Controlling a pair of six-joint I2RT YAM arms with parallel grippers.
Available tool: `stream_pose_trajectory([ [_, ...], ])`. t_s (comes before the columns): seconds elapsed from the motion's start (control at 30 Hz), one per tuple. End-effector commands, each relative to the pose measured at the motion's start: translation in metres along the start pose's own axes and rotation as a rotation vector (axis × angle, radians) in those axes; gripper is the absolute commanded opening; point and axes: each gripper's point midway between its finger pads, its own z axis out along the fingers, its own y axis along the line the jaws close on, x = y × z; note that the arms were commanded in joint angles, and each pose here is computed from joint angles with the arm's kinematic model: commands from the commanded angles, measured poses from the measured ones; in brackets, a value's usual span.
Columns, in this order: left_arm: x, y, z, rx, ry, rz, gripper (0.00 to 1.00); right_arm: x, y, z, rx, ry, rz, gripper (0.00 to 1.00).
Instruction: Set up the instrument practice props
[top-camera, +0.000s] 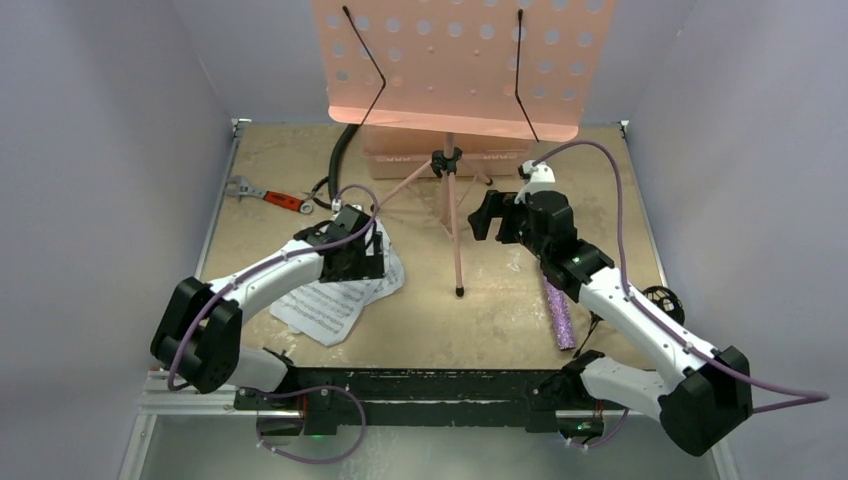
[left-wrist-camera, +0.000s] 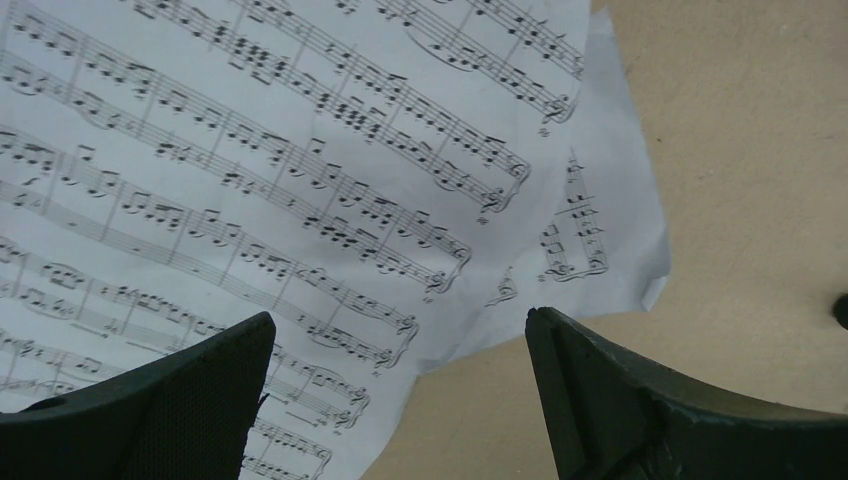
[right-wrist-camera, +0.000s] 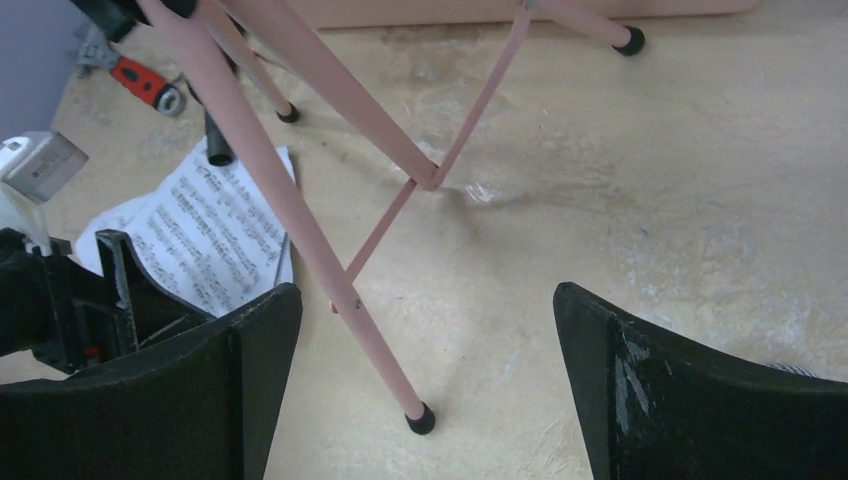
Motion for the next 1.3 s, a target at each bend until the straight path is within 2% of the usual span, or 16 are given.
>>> stream_pose_trajectory([
  [0.0,-0.023,-0.050,-0.009,0.197,-0.001,-0.053,0.95,0.001,-0.006,0.006,0.063,0.043,0.027,0.98],
  [0.2,-0.032,-0.089,-0.001,0.275,0.023,-0.053,0.90,-0.002,-0.003,0.009,0.051,0.043,0.023,0.98],
  [0.3,-0.024,-0.108,0.004,0.262,0.059,0.021,0.86,-0.004,0.000,0.009,0.037,0.040,0.017,0.98],
  [0.43,-0.008,-0.121,0.016,0.137,0.103,0.167,0.83,-0.007,0.000,0.008,0.040,0.033,0.017,0.98],
  [0.57,-0.002,-0.107,0.025,-0.081,0.099,0.258,0.78,-0.009,0.000,0.008,0.045,0.026,0.017,0.98],
  [0.63,0.000,-0.103,0.026,-0.137,0.098,0.279,0.75,-0.011,0.000,0.007,0.043,0.023,0.019,0.98],
  [0.9,0.011,-0.103,0.034,-0.131,0.106,0.258,0.64,-0.015,0.003,0.009,0.034,0.016,0.018,0.98],
  [1.07,0.012,-0.111,0.039,-0.092,0.102,0.245,0.47,-0.019,0.008,0.009,0.017,0.011,0.023,0.98],
  [1.23,0.002,-0.121,0.033,-0.053,0.080,0.234,0.03,-0.021,0.015,0.008,-0.018,0.018,0.014,0.98],
  [1.27,0.000,-0.124,0.028,-0.042,0.075,0.232,0.00,-0.022,0.019,0.007,-0.040,0.025,0.002,0.98],
])
